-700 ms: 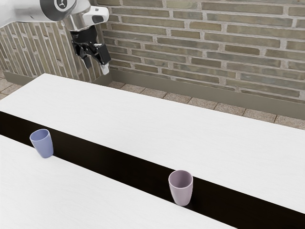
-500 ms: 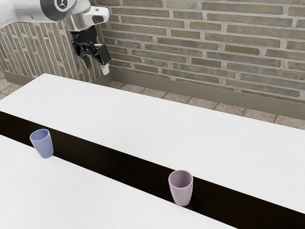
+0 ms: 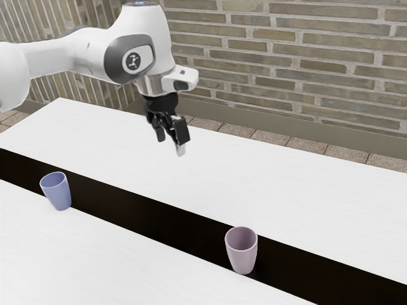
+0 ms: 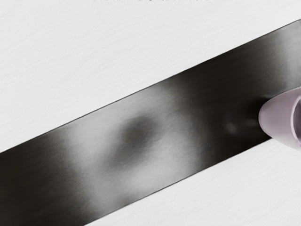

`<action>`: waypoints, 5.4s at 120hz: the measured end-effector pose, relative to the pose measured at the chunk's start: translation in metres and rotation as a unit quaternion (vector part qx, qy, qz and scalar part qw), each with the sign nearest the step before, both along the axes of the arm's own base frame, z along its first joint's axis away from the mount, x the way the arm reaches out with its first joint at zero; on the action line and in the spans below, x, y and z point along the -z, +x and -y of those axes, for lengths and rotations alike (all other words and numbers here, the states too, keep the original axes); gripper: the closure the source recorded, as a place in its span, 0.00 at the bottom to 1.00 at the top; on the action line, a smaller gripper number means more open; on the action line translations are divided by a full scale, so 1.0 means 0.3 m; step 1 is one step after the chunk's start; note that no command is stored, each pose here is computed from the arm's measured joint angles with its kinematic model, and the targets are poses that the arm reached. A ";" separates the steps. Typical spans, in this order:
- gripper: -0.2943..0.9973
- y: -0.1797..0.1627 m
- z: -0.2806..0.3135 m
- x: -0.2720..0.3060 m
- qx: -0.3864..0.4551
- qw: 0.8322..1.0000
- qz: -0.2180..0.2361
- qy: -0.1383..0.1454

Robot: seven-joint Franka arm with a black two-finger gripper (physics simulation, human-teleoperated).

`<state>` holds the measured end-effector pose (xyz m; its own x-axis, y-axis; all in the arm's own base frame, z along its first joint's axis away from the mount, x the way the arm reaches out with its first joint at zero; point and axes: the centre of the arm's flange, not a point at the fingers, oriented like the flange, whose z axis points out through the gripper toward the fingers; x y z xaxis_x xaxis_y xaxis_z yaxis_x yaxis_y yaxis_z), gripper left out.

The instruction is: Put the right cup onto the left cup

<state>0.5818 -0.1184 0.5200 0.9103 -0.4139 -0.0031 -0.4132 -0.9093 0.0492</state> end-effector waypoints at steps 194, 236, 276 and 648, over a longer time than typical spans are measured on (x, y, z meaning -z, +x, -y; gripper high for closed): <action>0.81 -0.064 0.541 0.692 0.038 0.999 0.003 -0.015; 0.83 -0.106 0.479 0.416 0.016 0.998 0.056 -0.021; 0.83 -0.186 0.194 0.084 -0.061 0.995 0.077 -0.008; 0.32 -0.325 -1.484 0.226 -0.267 0.963 0.032 0.006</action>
<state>0.4843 0.3267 0.4521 0.9918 0.1133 0.0587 0.1118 -0.9934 0.0272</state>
